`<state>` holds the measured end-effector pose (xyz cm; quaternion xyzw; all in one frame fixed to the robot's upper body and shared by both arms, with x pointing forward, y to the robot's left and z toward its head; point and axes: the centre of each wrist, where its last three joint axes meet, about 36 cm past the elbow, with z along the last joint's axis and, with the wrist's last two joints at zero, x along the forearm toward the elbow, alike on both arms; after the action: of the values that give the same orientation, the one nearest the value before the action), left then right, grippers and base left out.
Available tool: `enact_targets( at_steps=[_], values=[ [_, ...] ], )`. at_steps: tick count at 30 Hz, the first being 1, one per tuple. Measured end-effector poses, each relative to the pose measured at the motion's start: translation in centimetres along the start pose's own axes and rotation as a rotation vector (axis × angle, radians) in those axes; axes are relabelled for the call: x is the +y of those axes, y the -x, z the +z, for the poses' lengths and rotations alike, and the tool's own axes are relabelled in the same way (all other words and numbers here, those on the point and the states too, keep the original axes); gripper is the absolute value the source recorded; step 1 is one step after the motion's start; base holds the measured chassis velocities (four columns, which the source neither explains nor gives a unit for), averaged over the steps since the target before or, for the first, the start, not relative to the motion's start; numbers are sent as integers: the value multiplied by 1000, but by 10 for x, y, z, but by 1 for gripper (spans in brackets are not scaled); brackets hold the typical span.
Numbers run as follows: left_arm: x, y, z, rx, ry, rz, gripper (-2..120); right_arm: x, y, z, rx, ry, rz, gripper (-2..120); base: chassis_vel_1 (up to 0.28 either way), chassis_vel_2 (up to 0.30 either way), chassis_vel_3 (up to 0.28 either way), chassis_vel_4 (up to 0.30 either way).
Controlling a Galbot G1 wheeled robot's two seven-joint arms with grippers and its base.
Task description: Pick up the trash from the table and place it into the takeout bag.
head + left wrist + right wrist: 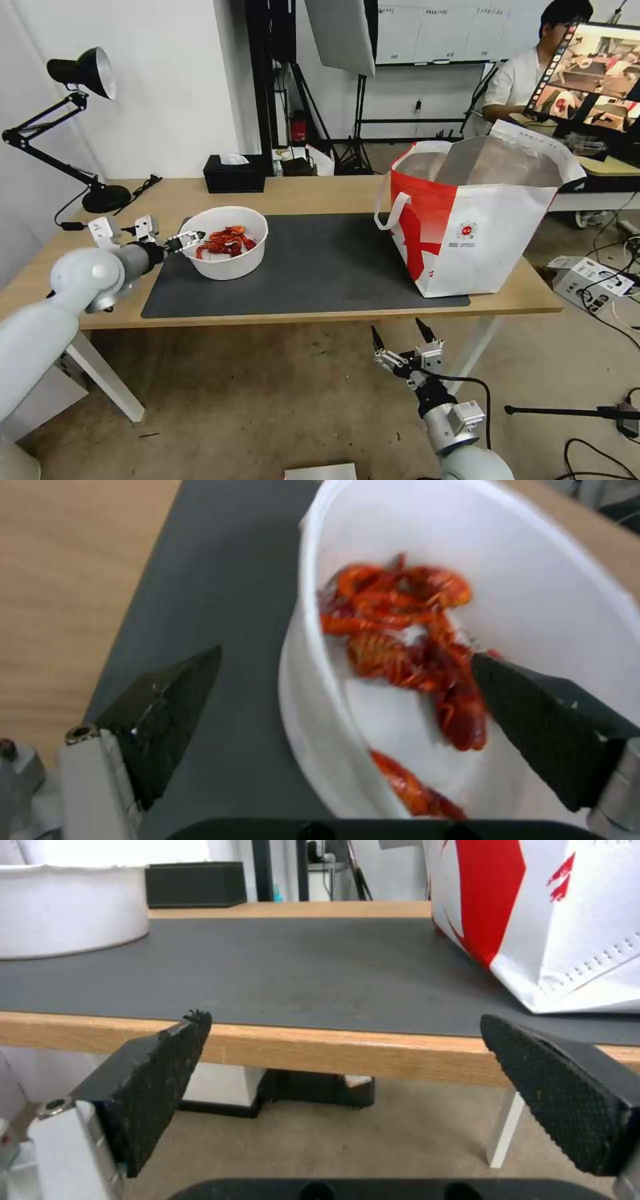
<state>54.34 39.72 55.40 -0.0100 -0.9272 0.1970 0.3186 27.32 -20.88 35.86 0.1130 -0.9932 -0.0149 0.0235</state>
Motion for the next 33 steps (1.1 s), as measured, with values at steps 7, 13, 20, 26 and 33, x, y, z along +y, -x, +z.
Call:
enact_targets(
  at_steps=[7,13,20,26,33],
  values=[
    [-7,9,-8,62,-51,-42,100,0,0,0,0,0,0,100,0,0,0,0],
    [-17,12,-13,82,-68,-60,97,0,0,0,0,0,0,100,0,0,0,0],
    [-25,14,-10,94,-60,-74,74,0,0,0,0,0,0,100,0,0,0,0],
    [-29,14,-8,101,-53,-80,53,0,0,0,0,0,0,100,0,0,0,0],
    [-34,9,-7,100,-38,-73,27,0,0,0,0,0,0,100,0,0,0,0]
  ],
)
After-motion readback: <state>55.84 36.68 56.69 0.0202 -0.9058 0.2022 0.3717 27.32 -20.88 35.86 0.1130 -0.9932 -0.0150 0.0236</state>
